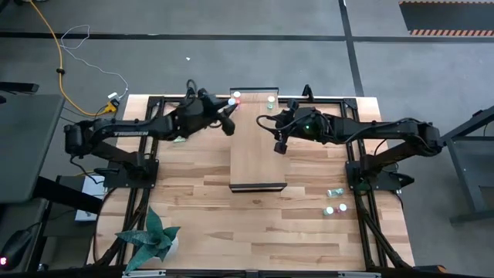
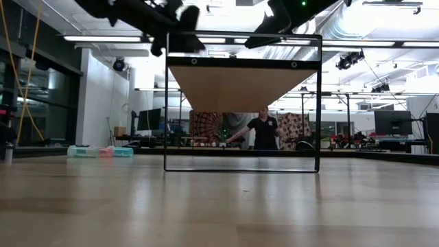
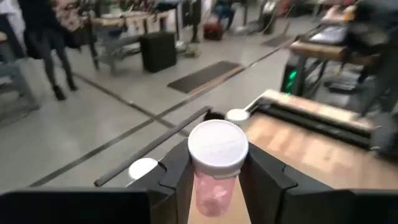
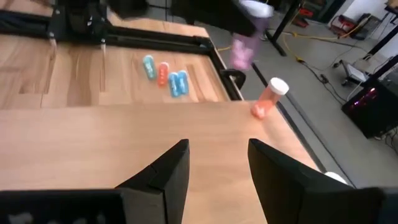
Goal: Pick and place medicine bottles onto shelf by color
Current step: Put the transparent pink pill bottle on the shelf
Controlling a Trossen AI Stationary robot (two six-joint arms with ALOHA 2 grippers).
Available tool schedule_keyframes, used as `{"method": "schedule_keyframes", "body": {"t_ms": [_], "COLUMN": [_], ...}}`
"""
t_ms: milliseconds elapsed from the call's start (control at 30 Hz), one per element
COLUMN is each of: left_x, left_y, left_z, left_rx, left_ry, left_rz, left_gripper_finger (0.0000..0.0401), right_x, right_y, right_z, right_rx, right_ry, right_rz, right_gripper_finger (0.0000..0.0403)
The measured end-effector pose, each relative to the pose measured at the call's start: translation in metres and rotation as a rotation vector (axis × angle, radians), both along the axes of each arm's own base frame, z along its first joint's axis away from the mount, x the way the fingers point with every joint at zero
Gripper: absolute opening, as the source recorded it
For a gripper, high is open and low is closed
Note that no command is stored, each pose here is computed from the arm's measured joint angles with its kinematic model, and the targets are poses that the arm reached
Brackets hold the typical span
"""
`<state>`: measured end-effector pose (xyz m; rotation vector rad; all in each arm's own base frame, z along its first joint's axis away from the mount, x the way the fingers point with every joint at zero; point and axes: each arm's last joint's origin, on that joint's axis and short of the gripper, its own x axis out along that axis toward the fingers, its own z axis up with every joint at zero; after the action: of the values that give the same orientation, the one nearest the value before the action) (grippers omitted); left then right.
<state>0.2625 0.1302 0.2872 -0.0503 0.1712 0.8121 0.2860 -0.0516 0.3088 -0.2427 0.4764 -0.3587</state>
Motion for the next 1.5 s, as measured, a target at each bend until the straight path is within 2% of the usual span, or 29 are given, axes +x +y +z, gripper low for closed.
{"method": "schedule_keyframes", "body": {"t_ms": [267,467,767,900,1100,1333,1500], "left_x": [0.016,0.018,0.022,0.026,0.028,0.028,0.029], "left_y": [0.038,0.050,0.043,0.036,0.029,0.029,0.029], "left_z": [-0.036,-0.053,-0.055,-0.057,-0.057,-0.057,-0.057], "left_rx": [-0.086,-0.137,-0.137,-0.114,-0.062,-0.059,-0.068], "left_ry": [0.048,0.069,0.077,0.136,0.189,0.190,0.174], "left_rz": [0.043,0.075,0.047,0.026,0.075,0.081,0.086], "left_gripper_finger": [0.0101,0.0101,0.0101,0.0102,0.0102,0.0102,0.0123], "right_x": [0.000,0.000,0.000,0.000,0.000,0.000,0.000], "right_y": [0.000,0.000,0.000,0.000,0.000,0.000,0.000], "right_z": [-0.001,-0.001,-0.001,-0.001,-0.001,-0.001,-0.001], "right_rx": [0.001,0.001,0.001,0.001,0.001,0.007,0.008], "right_ry": [0.004,0.004,0.004,0.004,0.004,0.001,0.001], "right_rz": [0.000,0.000,0.000,0.000,0.000,-0.003,-0.004], "right_gripper_finger": [0.0156,0.0156,0.0156,0.0156,0.0156,0.0156,0.0156]}}
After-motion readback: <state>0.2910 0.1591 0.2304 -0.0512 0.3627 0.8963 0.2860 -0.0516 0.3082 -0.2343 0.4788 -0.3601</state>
